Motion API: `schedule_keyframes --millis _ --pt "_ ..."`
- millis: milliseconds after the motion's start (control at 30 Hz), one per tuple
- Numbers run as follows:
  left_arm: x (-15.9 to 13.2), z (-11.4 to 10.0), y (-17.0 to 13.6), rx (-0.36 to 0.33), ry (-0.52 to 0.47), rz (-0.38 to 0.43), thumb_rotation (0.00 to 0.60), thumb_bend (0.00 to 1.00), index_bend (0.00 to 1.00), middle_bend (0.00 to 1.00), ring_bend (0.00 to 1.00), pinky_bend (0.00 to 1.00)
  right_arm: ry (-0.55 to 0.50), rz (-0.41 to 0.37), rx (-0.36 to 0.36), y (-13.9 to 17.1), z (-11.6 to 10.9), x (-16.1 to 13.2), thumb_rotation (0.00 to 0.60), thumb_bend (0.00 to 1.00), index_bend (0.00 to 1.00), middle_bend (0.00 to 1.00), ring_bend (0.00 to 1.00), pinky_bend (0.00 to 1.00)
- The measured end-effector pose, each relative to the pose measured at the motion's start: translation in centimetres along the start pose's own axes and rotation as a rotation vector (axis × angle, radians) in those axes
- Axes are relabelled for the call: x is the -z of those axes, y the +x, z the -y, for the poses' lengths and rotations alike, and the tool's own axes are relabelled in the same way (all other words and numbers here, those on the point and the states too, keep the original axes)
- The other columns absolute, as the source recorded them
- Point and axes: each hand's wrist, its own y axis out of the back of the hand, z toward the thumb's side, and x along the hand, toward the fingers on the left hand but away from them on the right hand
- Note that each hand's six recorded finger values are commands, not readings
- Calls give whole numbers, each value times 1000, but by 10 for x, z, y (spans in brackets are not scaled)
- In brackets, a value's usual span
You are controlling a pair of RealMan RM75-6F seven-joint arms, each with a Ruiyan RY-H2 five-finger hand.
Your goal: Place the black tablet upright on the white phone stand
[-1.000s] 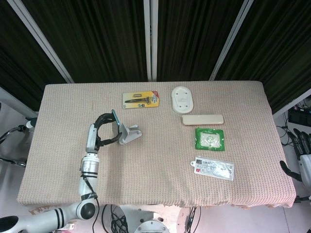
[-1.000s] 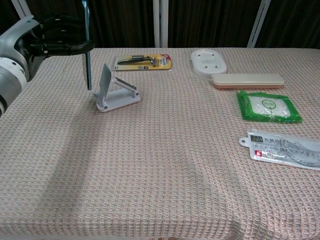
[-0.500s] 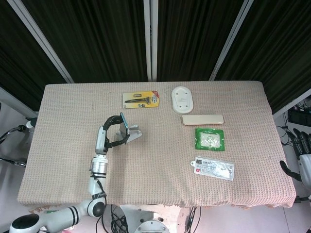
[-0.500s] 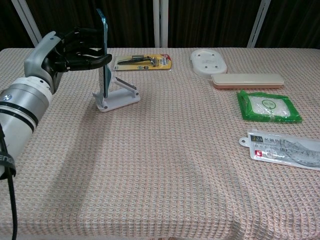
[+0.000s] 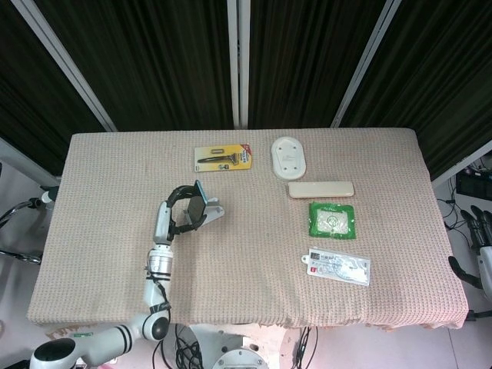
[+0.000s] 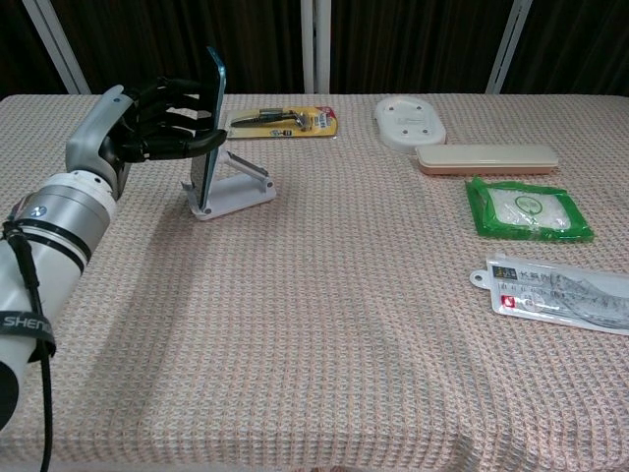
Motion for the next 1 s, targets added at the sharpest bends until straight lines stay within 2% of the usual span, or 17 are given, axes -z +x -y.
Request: schedule_keyframes --millis 400,1000 --pt "12 -8 6 -27 4 -33 600 308 640 701 327 250 8 3 -4 0 0 -1 600 213 0 0 0 0" --pt "16 -6 7 -22 16 -33 600 308 639 692 327 250 14 14 -18 1 1 -1 600 214 0 0 0 0"
